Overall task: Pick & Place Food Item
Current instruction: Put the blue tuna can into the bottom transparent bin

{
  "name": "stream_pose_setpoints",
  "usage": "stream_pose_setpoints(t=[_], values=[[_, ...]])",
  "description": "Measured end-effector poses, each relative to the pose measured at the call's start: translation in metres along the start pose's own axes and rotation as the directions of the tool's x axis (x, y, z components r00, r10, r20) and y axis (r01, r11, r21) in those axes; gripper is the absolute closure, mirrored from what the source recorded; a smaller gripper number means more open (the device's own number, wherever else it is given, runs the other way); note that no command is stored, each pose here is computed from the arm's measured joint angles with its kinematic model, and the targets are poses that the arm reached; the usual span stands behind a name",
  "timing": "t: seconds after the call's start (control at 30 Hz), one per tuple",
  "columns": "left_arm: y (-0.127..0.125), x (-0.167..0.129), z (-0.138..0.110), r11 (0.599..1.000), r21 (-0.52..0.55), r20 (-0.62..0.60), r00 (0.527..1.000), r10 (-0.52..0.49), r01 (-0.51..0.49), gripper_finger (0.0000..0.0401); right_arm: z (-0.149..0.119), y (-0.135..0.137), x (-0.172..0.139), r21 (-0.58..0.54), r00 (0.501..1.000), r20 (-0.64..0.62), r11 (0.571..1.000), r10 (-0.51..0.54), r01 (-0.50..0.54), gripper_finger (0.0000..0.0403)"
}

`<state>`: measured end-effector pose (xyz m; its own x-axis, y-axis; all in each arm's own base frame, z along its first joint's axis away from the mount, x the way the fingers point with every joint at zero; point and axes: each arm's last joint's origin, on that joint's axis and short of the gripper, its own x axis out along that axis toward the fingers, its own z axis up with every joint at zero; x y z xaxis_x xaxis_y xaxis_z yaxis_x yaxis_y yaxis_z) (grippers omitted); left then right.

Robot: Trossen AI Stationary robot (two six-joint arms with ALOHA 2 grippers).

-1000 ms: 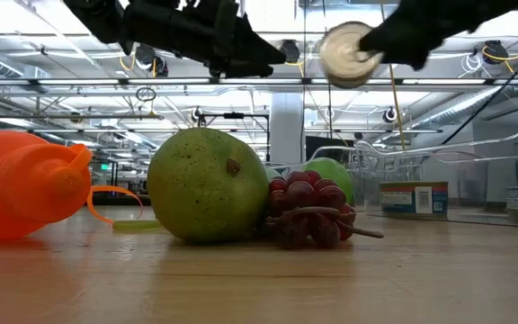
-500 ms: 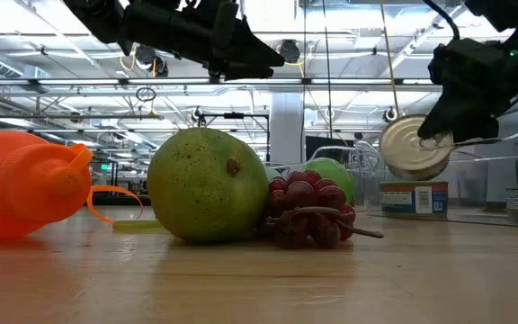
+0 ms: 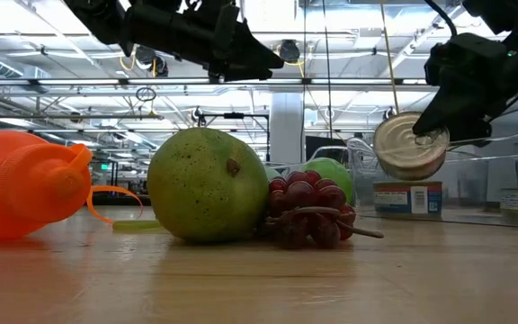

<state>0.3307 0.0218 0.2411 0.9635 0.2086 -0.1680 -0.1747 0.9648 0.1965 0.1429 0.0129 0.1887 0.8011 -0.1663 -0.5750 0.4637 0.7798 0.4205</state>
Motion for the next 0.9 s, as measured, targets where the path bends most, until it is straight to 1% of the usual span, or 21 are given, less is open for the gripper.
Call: stream_pose_setpoints(t=[0.13,0.2,0.27,0.37,0.5,0.57,0.7,0.9], values=[[0.000,0.000,0.000,1.000,-0.001,-0.001,1.000,-0.001,0.001,0.0066,-0.003,-0.003,0.003,-0.036,1.000,-0.015,0.999,-0.021,0.021,0.0114],[0.000,0.000,0.000,1.000,-0.001,-0.002,1.000,-0.001,0.001,0.0066,-0.002,-0.003,0.004,-0.054,1.000,-0.004,0.998,-0.019,0.019,0.0093],[0.000,0.000,0.000,1.000,-0.002,-0.002,1.000,-0.001,0.001,0.0066,0.001,-0.001,0.004,-0.095,1.000,0.022,0.995,0.000,0.002,0.0081],[0.000,0.000,0.000,1.000,-0.002,-0.002,1.000,-0.001,0.001,0.0066,0.005,0.003,0.003,-0.178,0.997,0.063,0.984,0.035,-0.023,0.0076],[0.000,0.000,0.000,1.000,-0.004,-0.001,1.000,-0.001,0.001,0.0066,0.010,0.006,0.003,-0.271,0.992,0.111,0.962,0.068,-0.036,0.0081],[0.000,0.000,0.000,1.000,-0.006,-0.002,1.000,-0.001,0.001,0.0066,0.011,0.006,0.002,-0.309,0.989,0.142,0.951,0.039,0.007,0.0086],[0.000,0.000,-0.001,1.000,-0.006,-0.012,1.000,-0.003,0.003,0.0066,0.015,0.004,0.000,-0.370,0.977,0.199,0.918,-0.072,0.143,0.0091],[-0.001,0.000,-0.003,1.000,-0.018,-0.026,1.000,-0.006,0.005,0.0066,0.021,0.004,-0.002,-0.445,0.948,0.280,0.856,-0.148,0.265,0.0091]])
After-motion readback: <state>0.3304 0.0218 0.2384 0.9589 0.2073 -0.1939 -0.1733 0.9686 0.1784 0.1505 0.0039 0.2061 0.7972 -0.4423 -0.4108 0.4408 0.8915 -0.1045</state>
